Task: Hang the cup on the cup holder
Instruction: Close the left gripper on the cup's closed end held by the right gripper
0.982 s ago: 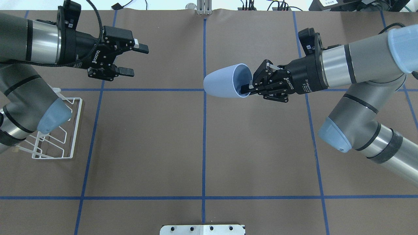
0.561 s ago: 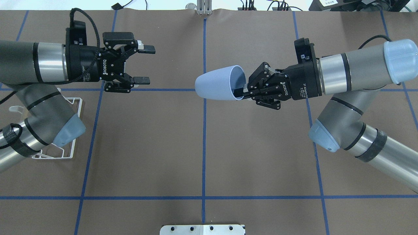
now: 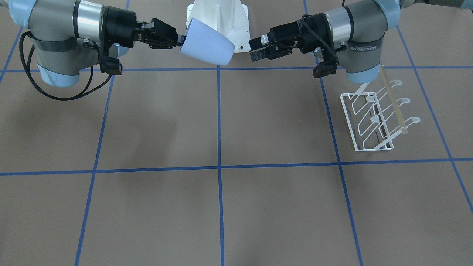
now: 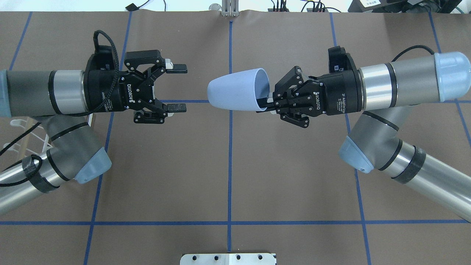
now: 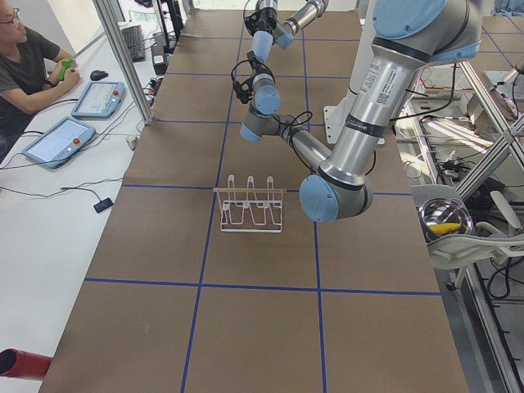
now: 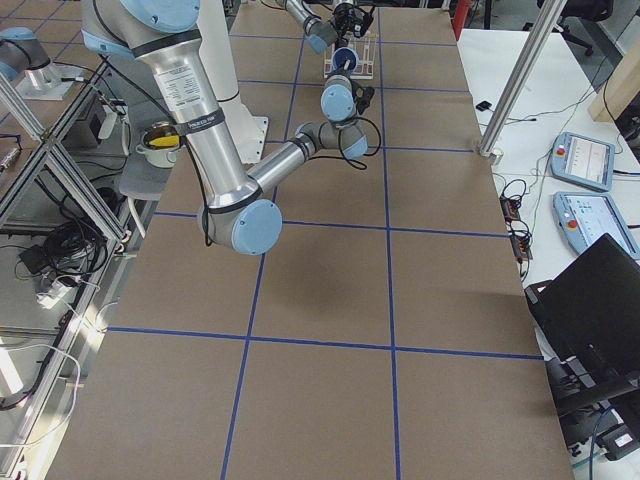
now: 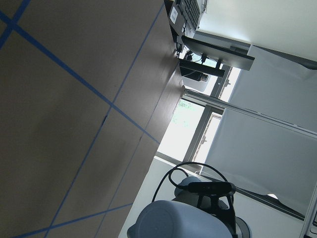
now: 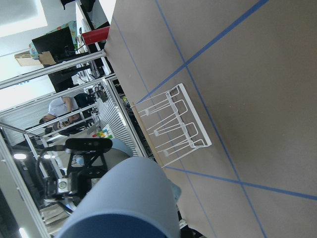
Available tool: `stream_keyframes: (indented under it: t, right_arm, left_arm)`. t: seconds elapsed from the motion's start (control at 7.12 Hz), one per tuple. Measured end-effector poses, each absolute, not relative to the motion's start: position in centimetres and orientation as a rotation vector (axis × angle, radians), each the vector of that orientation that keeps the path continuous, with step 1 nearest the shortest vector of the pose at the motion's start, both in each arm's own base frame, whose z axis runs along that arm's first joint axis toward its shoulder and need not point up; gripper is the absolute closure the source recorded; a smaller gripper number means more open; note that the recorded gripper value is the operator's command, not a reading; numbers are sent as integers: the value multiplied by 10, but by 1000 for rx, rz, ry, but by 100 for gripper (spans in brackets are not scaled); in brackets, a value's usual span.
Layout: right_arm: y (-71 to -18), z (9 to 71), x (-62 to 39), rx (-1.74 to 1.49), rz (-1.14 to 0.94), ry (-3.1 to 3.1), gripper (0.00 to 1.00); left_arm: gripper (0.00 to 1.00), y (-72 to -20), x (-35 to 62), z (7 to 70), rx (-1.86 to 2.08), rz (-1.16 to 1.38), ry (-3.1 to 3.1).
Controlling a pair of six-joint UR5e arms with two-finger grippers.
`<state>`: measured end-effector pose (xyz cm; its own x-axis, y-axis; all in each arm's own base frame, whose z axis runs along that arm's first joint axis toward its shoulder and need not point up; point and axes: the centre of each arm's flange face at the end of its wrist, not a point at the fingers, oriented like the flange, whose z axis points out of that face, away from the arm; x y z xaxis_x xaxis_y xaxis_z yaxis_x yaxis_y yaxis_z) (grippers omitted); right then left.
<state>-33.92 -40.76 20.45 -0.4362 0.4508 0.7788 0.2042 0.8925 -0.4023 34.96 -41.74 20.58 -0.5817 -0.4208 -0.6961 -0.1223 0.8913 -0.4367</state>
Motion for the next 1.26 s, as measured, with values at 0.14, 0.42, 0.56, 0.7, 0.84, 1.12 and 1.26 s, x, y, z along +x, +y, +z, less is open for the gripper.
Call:
stream_keyframes:
  t: [0.14, 0.42, 0.56, 0.7, 0.84, 1.12, 1.26]
  right_arm:
    - [-401, 204, -343, -501, 294, -2059, 100]
    - [-390, 206, -348, -532, 256, -2094, 100]
    - [-386, 211, -350, -555, 238, -2119, 100]
    - [-385, 220, -352, -590, 233, -2158, 100]
    - [-385, 229, -355, -623, 235, -2195, 100]
    - [-383, 232, -359, -648, 233, -2216, 100]
    - [-381, 229, -363, -657, 224, -2219, 100]
  left_arm:
    - [2, -413, 350, 204, -430, -440, 2210]
    - [2, -405, 352, 202, -505, -461, 2258]
    - [2, -399, 356, 202, -545, -474, 2283]
    - [2, -392, 362, 200, -576, -474, 2301]
    - [2, -388, 366, 199, -595, -469, 2307]
    - [2, -380, 374, 192, -621, -449, 2313]
    - [2, -376, 377, 185, -632, -434, 2320]
